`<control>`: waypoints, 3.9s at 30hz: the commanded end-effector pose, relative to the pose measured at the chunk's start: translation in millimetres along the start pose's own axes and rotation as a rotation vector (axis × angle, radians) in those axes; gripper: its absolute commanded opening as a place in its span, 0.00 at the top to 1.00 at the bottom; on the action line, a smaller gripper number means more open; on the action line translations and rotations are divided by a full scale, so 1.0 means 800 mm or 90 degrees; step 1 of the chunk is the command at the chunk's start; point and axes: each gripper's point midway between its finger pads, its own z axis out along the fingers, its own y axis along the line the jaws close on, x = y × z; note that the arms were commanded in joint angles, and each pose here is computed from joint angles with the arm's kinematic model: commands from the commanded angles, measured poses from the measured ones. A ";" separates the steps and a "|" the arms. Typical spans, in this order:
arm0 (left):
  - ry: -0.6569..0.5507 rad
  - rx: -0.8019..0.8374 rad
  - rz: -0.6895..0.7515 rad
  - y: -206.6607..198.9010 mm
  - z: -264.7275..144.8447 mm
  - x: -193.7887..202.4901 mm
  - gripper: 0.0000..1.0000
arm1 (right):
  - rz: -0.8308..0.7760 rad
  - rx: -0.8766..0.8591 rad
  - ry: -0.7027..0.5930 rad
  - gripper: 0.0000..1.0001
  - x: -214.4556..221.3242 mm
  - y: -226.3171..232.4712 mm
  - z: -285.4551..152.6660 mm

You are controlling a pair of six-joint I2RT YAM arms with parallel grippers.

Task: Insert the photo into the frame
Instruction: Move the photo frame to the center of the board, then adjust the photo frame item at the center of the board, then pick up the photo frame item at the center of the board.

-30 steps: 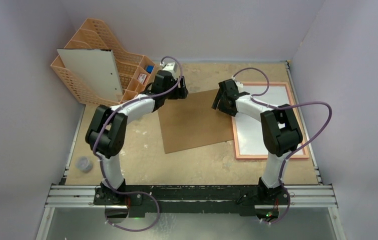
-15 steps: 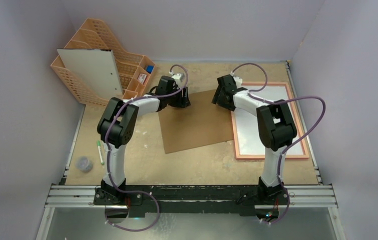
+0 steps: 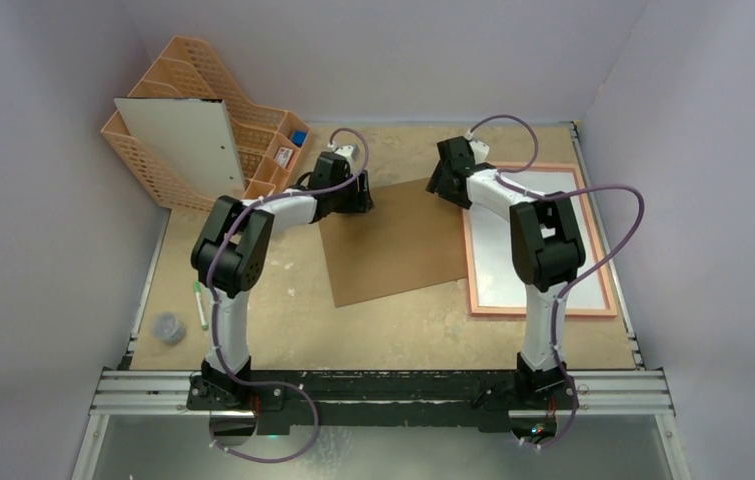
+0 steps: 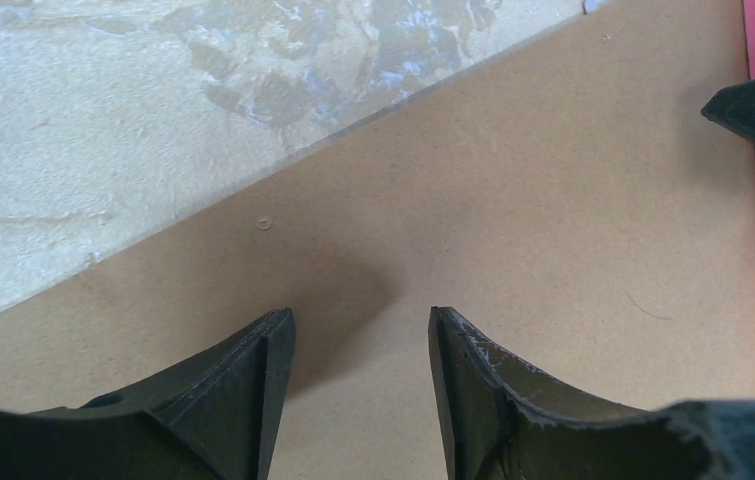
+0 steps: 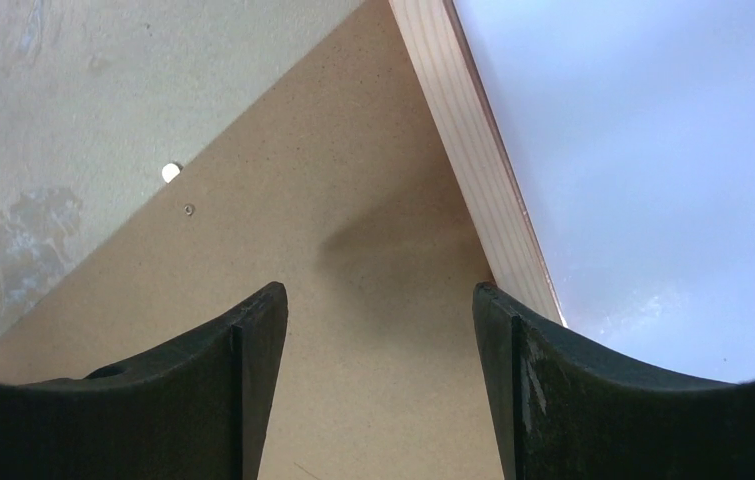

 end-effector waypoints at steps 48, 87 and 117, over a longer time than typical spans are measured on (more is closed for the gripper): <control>0.261 0.238 0.147 0.042 0.009 0.049 0.36 | 0.246 -0.142 0.313 0.19 0.258 -0.036 -0.174; 0.379 0.089 -0.073 0.031 -0.091 0.196 0.45 | -0.042 -0.368 0.193 0.19 0.131 0.055 -0.068; 0.089 -0.105 -0.117 0.046 -0.131 0.110 0.28 | -0.017 -0.205 0.130 0.20 0.103 -0.001 -0.051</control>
